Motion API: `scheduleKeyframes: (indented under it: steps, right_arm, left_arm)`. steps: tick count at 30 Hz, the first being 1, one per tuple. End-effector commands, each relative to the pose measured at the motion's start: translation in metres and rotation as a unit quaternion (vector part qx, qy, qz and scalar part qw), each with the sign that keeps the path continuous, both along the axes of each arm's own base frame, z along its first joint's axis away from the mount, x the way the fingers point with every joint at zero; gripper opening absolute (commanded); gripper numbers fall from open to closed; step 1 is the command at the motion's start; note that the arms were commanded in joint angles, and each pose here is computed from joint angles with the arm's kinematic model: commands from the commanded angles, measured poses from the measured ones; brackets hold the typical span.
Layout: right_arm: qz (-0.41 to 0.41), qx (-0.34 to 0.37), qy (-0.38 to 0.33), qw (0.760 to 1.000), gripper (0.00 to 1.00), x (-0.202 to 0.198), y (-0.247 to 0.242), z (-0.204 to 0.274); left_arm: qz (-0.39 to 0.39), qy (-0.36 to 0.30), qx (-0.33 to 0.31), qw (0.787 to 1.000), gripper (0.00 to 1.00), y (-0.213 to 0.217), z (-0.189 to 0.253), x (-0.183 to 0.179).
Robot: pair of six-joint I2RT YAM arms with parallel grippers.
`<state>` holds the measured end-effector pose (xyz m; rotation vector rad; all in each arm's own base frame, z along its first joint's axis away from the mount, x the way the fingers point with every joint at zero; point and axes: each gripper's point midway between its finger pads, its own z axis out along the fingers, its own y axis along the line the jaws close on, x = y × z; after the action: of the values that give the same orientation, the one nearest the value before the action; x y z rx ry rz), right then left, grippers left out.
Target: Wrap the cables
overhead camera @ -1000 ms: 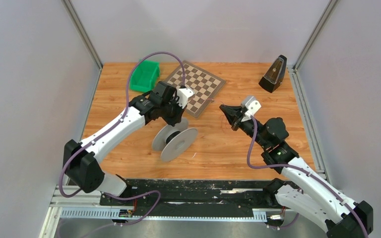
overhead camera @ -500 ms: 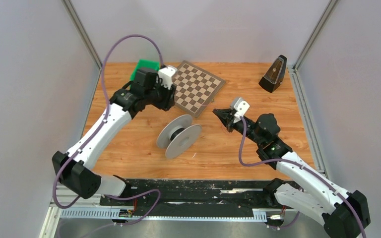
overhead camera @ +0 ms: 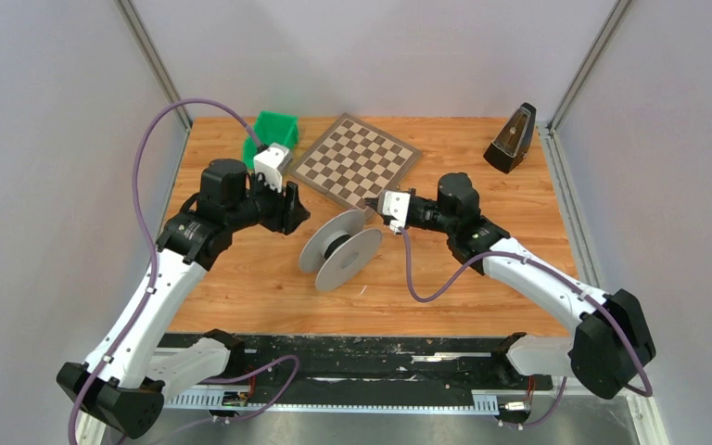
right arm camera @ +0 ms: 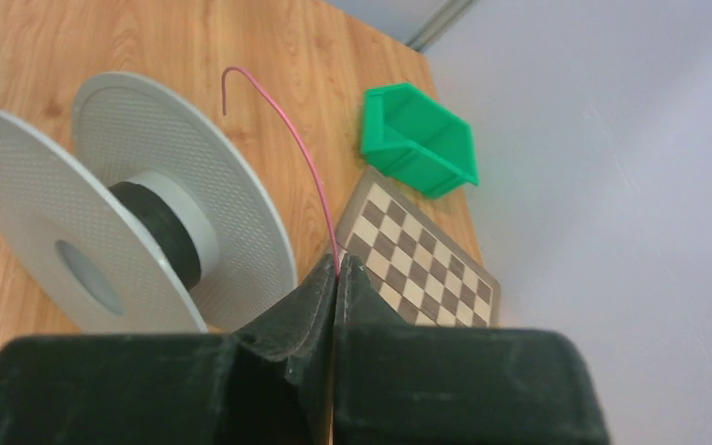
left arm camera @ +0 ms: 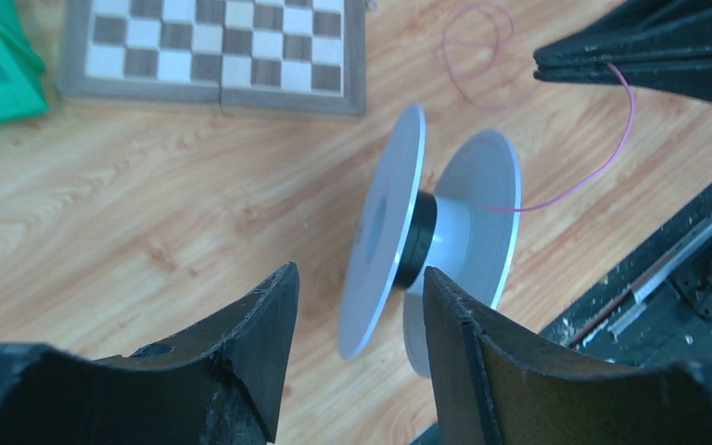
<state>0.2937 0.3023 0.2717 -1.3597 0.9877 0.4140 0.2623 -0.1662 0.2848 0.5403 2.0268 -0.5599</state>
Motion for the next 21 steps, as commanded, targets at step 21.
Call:
scheduleKeyframes:
  steps: [21]
  right_arm:
    - [0.089,-0.110,-0.004,0.990,0.00,-0.003,0.046,-0.053]
  left_arm:
    - [-0.102,-0.038,-0.066,0.992,0.65,-0.011,-0.039,-0.015]
